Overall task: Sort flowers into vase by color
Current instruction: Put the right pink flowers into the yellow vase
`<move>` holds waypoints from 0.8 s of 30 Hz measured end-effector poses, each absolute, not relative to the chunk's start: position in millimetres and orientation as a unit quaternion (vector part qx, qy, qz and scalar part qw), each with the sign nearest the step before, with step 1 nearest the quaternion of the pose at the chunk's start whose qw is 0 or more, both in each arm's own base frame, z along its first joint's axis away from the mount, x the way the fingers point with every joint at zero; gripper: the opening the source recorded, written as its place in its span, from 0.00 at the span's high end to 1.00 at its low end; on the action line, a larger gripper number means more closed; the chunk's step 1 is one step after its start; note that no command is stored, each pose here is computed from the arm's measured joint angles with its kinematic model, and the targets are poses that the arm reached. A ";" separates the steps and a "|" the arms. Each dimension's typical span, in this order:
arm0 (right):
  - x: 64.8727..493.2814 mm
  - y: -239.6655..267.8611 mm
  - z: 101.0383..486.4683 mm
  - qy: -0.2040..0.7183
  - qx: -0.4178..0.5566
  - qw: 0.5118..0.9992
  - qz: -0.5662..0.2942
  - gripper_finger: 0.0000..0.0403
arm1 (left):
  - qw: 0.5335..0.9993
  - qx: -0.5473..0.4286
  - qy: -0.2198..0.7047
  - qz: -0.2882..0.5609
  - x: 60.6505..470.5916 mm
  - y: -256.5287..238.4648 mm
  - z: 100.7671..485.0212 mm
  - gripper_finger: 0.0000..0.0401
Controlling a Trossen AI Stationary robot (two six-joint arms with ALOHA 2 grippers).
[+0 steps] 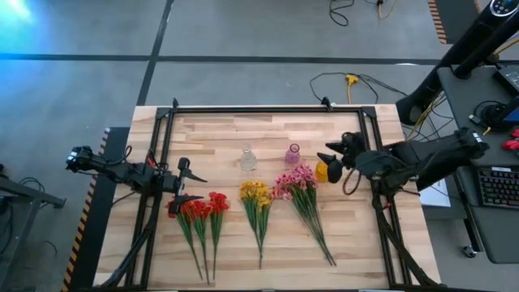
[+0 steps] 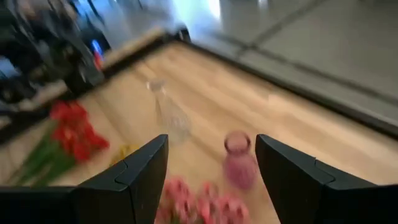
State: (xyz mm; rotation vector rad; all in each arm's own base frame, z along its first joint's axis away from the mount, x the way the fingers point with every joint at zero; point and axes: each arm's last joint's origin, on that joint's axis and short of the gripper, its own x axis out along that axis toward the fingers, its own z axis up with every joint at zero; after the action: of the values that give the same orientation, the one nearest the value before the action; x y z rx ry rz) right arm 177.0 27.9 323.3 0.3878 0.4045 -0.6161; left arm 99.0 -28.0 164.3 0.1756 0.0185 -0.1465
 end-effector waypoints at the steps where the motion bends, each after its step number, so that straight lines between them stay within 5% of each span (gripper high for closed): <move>1: 177.1 29.4 328.9 0.213 0.195 0.908 -0.305 0.42 | 0.994 0.089 0.005 -0.066 99.2 -27.7 165.3 0.42; 4: 176.0 32.2 338.4 0.267 0.202 0.882 -0.333 0.42 | 0.997 0.054 -0.026 -0.051 99.2 -26.9 172.0 0.42; 13: 171.7 39.8 328.9 0.490 0.243 0.747 -0.378 0.42 | 0.941 -0.285 -0.158 -0.091 93.3 -24.9 201.8 0.42; 17: 175.2 46.3 307.6 0.591 0.248 0.676 -0.364 0.42 | 0.934 -0.286 -0.189 -0.096 90.9 -24.0 207.6 0.42; 24: 190.7 49.4 284.1 0.622 0.175 0.670 -0.365 0.42 | 0.926 -0.294 -0.223 -0.082 88.4 -21.9 213.0 0.42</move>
State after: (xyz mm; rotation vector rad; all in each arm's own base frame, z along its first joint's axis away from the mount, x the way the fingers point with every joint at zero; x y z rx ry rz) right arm 190.7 49.4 284.1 0.3953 1.4007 -0.8235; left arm 88.4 -21.9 213.0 -0.6021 -0.4567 -0.1691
